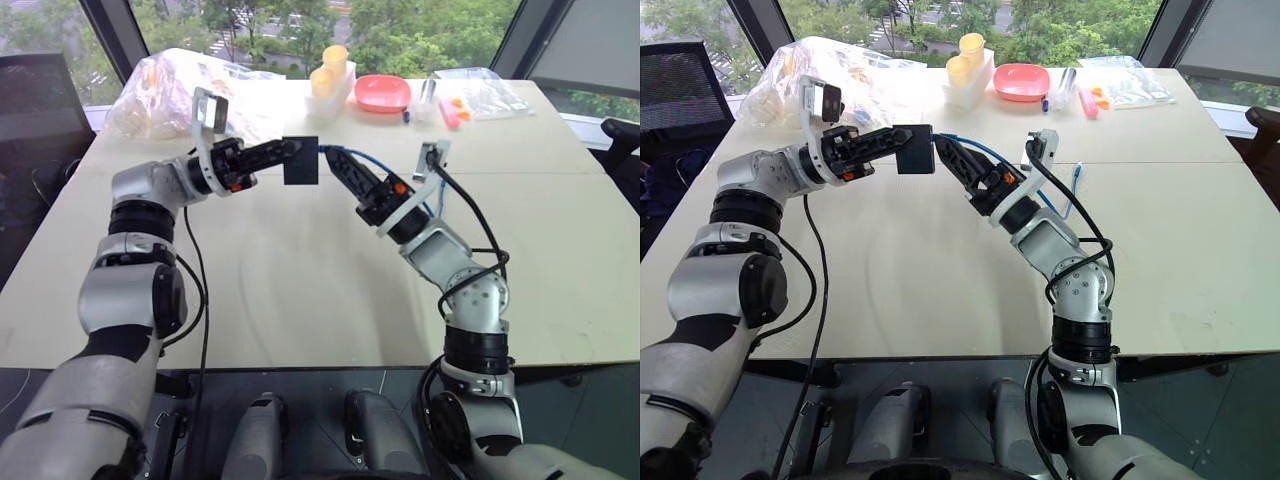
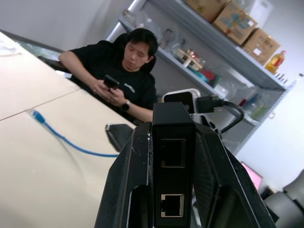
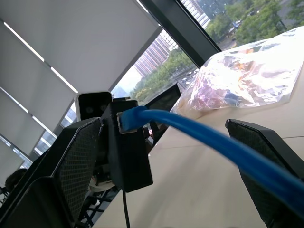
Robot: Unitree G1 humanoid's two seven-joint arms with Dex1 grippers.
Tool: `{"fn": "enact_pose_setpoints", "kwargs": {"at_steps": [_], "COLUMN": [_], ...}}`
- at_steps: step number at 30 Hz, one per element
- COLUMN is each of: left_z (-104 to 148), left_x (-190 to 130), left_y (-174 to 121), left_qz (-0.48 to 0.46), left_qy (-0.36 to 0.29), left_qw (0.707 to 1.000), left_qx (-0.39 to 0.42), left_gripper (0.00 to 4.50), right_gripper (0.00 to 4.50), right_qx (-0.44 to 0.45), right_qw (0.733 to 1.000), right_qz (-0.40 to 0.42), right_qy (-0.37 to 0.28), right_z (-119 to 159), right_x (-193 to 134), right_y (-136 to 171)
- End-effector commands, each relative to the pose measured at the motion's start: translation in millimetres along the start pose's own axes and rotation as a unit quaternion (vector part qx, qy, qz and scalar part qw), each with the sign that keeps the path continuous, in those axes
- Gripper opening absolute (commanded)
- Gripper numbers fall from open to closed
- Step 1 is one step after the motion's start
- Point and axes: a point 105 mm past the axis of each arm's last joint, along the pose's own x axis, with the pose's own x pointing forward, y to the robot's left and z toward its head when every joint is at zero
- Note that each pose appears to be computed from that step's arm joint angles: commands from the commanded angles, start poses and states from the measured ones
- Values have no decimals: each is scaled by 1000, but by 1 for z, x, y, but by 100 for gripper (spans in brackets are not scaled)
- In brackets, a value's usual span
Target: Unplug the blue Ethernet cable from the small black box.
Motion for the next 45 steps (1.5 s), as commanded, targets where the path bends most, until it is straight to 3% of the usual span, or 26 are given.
{"fn": "enact_pose_setpoints", "kwargs": {"at_steps": [1,24,27,33,35,42,45], "left_z": [8,4,1,-2,-2,1,18], "left_x": [1,5,6,7,7,4,-4], "left_y": [-9,-12,-13,-14,-14,-9,-5], "left_qz": [-19,-34,-38,-41,-41,-23,6], "left_qy": [-6,-5,0,1,-2,-20,-59], "left_qw": [1000,999,999,999,999,999,998], "left_qx": [15,0,-3,-10,-13,-17,3], "left_gripper": [53,53,53,53,53,53,53], "right_gripper": [438,438,358,65,5,5,5], "right_qx": [-9,-5,-8,-8,-3,28,31], "right_qw": [1000,999,999,999,999,998,999], "right_qz": [23,32,32,34,38,51,9], "right_qy": [-12,-10,-10,2,2,-8,-37], "right_z": [7,2,2,-4,-5,-1,11], "right_x": [5,9,10,11,11,10,5], "right_y": [11,15,15,14,15,19,2]}}
